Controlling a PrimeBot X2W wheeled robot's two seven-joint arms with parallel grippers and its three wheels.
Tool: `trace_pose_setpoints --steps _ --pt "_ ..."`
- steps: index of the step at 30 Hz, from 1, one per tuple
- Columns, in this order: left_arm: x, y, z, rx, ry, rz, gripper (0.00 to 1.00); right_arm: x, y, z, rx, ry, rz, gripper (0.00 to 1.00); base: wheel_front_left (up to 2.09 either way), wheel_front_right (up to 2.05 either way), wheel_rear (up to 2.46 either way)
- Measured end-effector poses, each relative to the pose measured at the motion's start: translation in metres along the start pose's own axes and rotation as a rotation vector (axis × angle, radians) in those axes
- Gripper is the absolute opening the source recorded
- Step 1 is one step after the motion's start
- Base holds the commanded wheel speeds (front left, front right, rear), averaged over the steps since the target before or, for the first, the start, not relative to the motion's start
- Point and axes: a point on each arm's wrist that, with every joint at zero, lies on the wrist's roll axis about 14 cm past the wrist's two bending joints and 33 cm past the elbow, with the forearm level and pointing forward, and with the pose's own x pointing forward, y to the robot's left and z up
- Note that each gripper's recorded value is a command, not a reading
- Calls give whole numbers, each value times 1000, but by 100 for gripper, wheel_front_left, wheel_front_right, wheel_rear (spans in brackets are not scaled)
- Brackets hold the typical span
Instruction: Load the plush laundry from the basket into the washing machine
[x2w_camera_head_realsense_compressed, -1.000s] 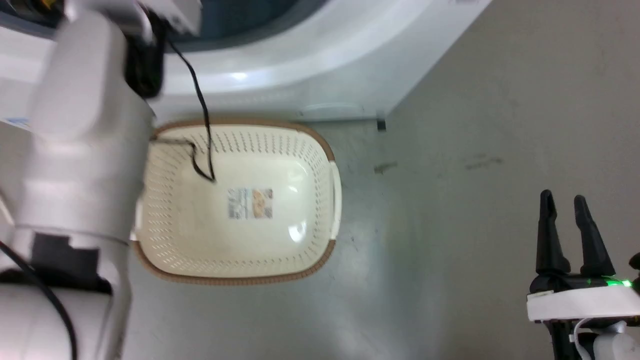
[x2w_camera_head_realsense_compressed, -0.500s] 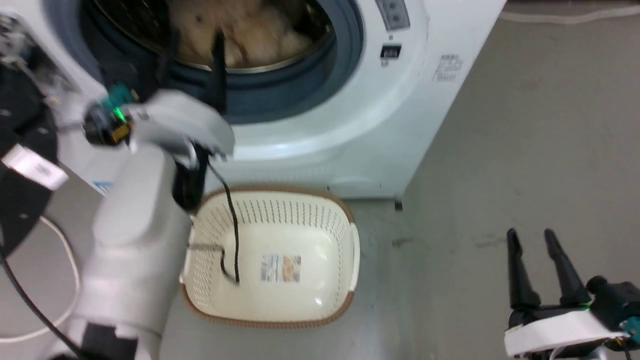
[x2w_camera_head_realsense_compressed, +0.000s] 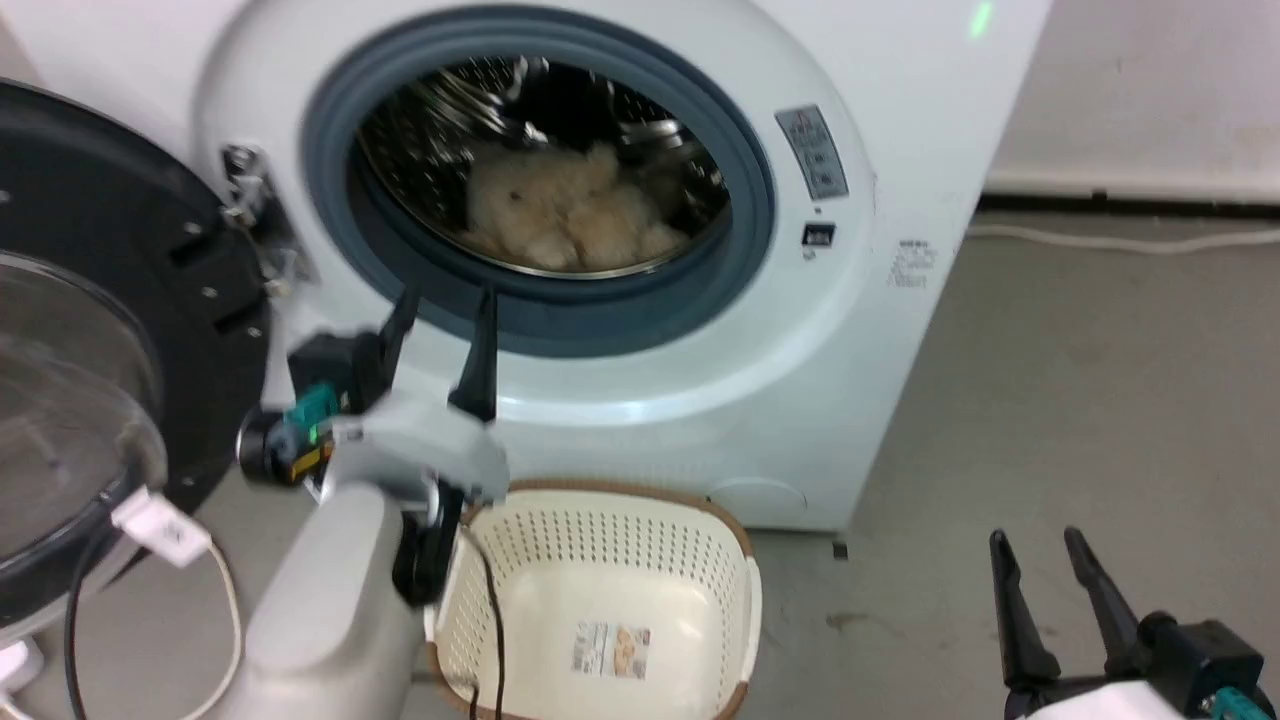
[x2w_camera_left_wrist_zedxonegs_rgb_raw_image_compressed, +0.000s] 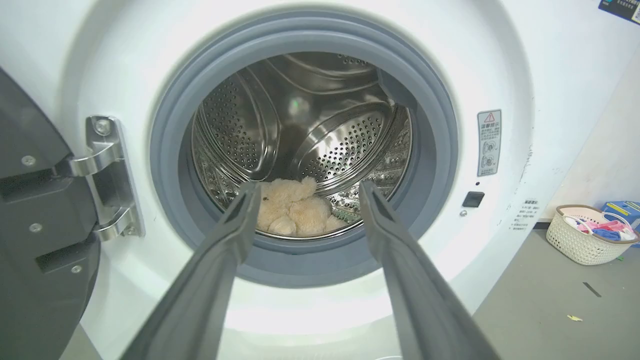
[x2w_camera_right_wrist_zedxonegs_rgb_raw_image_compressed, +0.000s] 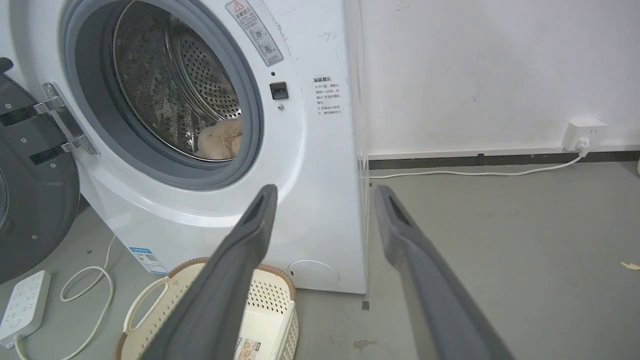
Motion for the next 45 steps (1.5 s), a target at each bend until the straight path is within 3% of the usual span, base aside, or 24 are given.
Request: trace_pose_setpoints --steps 10,23,33,45 --pt "-58 13 -4 3 -3 62 100 -9 13 9 1 -27 38 100 0 0 0" --pt "-122 24 -45 -23 127 142 100 -20 11 8 2 -26 31 100 0 0 0" --pt "-131 28 -34 59 91 145 100 -26 13 -7 -2 23 37 100 0 0 0" --pt "-130 27 -30 47 70 148 100 -28 12 -10 -1 34 32 100 0 0 0"
